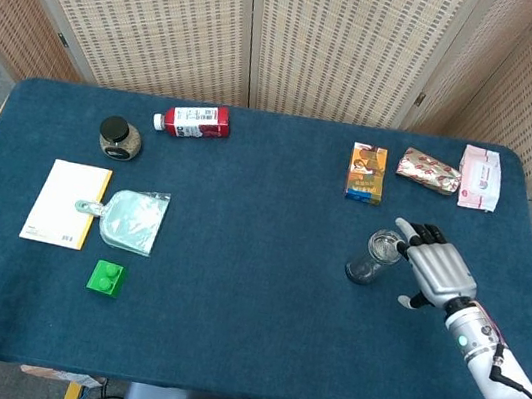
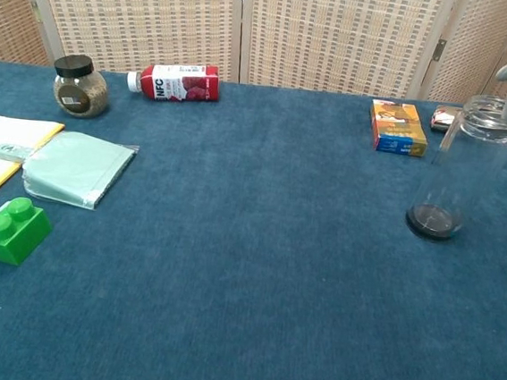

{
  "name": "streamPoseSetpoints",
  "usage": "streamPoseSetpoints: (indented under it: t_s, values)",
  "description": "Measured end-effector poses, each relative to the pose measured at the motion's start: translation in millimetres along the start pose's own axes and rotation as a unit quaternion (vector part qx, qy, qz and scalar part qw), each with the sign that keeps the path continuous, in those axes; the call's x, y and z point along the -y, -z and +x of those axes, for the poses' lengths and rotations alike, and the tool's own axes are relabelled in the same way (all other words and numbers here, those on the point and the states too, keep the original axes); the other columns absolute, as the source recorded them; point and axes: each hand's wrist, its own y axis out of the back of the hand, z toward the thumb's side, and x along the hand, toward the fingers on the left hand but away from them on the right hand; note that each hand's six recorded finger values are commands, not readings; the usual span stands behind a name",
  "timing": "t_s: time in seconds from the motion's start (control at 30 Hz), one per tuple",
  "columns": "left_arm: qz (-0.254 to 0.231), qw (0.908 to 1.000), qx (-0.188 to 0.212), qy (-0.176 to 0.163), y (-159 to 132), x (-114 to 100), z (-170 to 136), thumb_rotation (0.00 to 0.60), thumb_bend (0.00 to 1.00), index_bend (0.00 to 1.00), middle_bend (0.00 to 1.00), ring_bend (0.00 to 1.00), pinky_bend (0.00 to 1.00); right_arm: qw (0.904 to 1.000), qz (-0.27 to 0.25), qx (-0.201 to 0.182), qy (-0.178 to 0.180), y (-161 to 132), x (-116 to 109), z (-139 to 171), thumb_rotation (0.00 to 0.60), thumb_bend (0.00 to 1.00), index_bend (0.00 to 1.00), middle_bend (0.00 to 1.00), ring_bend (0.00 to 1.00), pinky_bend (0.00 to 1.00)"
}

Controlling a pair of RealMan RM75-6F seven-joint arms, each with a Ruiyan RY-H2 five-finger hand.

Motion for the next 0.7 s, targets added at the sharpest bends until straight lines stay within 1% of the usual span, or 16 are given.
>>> streamPoseSetpoints:
  t_s: [0.5,0.7]
  values:
    - [-0.001,1.0000,0.000,-0.002,0.1,-0.7,-0.1,0.600,0.52,0.00,0.01,0.00,0.00,1.0000,0.002,0.005,-0.006,2.6,4.8,-1.9,0.600,0.13,0.32,0.00,0.00,0.00]
    - [-0.001,1.0000,0.001,-0.002,0.1,-0.5,0.1,0.600,0.52,0.00,0.01,0.00,0.00,1.0000,-0.006,0.003,0.002,1.3,1.1,-0.7,0.600,0.13,0.32,0.00,0.00,0.00]
